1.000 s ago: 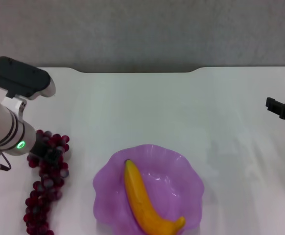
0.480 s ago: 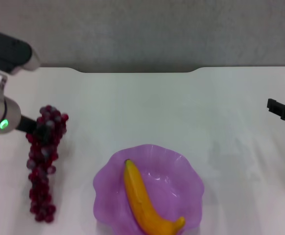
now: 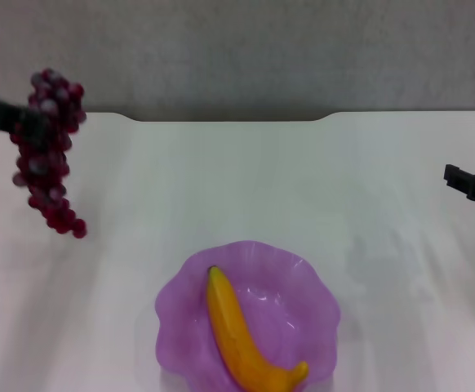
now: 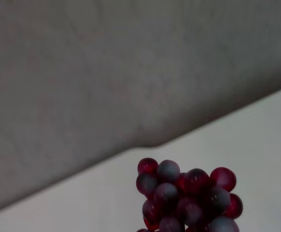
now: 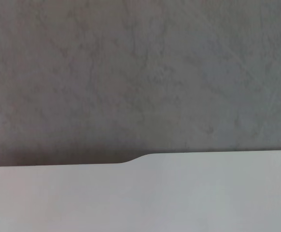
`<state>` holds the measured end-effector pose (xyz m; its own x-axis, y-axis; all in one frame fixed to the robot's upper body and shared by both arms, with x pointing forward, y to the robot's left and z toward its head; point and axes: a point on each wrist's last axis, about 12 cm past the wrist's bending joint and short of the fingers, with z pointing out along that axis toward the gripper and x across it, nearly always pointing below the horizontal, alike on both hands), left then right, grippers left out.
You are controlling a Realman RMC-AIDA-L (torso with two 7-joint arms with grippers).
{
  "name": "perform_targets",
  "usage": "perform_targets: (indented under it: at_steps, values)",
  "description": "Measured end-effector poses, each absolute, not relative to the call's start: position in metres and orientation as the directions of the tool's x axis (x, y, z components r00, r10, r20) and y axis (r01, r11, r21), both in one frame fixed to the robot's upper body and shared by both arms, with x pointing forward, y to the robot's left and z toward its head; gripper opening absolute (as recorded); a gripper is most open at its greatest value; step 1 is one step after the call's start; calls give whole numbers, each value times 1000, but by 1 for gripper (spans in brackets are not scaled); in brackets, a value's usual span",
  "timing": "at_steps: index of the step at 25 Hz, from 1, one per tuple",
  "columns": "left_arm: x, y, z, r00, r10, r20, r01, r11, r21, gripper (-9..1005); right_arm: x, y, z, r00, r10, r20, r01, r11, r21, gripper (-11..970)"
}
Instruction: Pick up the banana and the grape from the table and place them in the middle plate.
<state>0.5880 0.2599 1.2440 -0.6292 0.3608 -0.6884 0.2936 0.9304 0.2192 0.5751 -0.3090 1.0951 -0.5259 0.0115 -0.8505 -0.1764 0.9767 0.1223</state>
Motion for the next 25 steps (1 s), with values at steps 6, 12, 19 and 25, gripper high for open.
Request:
perform_targets:
  at_steps: [6,12,19,25]
  values:
    - [571,253,1281,-541,404,-738,333,908,253,209,575,-309,1095,-526,11,-851,-177,977,122,606]
    - [548,223,1296,-453,474,-755,493,839,232,209,575,-308,1095,-526,8,-851,-181,976,121,605]
    - [534,190,1285,-414,558,-719,644,738,202,206,575,-308,1094,-529,7,-849,-180,976,121,605]
    - [525,166,1269,-400,616,-679,722,668,180,205,575,-308,1094,-529,7,-849,-182,976,121,606]
